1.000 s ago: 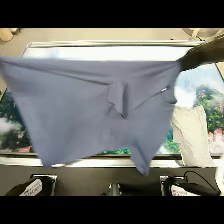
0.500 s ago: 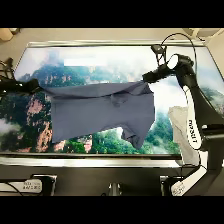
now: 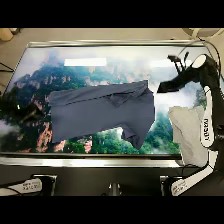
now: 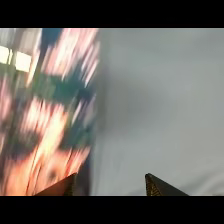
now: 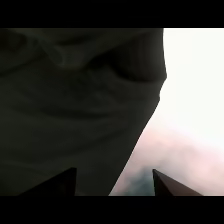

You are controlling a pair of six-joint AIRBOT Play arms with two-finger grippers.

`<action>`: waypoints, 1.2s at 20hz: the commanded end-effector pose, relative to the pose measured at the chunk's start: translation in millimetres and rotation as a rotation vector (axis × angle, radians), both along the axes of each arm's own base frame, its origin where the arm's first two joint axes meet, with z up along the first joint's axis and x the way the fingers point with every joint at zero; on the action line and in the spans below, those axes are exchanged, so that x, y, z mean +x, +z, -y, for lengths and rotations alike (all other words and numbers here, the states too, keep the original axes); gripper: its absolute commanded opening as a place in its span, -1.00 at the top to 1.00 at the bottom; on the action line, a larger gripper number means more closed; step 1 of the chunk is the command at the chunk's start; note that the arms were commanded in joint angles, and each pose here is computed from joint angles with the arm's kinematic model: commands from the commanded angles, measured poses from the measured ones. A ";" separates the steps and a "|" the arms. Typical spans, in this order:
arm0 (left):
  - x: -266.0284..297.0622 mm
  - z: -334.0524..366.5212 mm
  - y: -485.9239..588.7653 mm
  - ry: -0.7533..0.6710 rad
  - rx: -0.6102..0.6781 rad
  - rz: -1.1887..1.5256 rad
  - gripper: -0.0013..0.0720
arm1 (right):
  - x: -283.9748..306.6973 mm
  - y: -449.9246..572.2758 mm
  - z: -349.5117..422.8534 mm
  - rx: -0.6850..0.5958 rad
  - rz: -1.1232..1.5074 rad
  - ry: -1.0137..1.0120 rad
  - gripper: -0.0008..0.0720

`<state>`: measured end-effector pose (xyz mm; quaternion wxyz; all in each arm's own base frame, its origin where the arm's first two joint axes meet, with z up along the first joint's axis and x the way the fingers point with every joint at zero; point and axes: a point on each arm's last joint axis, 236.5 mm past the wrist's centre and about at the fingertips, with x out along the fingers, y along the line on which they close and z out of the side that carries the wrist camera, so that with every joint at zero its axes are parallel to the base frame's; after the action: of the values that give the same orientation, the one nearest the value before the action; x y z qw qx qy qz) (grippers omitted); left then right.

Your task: Fold the shirts.

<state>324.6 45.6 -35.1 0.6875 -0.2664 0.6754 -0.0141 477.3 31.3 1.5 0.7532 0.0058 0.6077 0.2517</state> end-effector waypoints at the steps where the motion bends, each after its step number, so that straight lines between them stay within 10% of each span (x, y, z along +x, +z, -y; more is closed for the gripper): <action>1: -90.0 24.2 -44.6 -0.034 -0.038 -0.132 -0.37 | -63.5 -28.0 4.2 0.057 -0.214 0.117 -0.40; 12: -74.5 52.7 -74.6 0.069 -0.129 -0.054 -0.36 | -71.9 -51.4 7.0 0.004 -0.240 0.132 -0.40; 17: -55.1 56.5 -75.3 0.107 -0.134 0.003 0.89 | -86.2 -79.3 -14.3 0.004 -0.278 0.153 -0.40; 24: -51.0 55.8 -65.6 0.055 -0.122 0.054 0.89 | -87.9 -104.9 -28.1 -0.041 -0.274 0.128 -0.54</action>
<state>271.3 -7.4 -106.2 0.6815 -0.3294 0.6527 -0.0313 387.3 59.5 -94.6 0.6396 -0.0099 0.7071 0.3013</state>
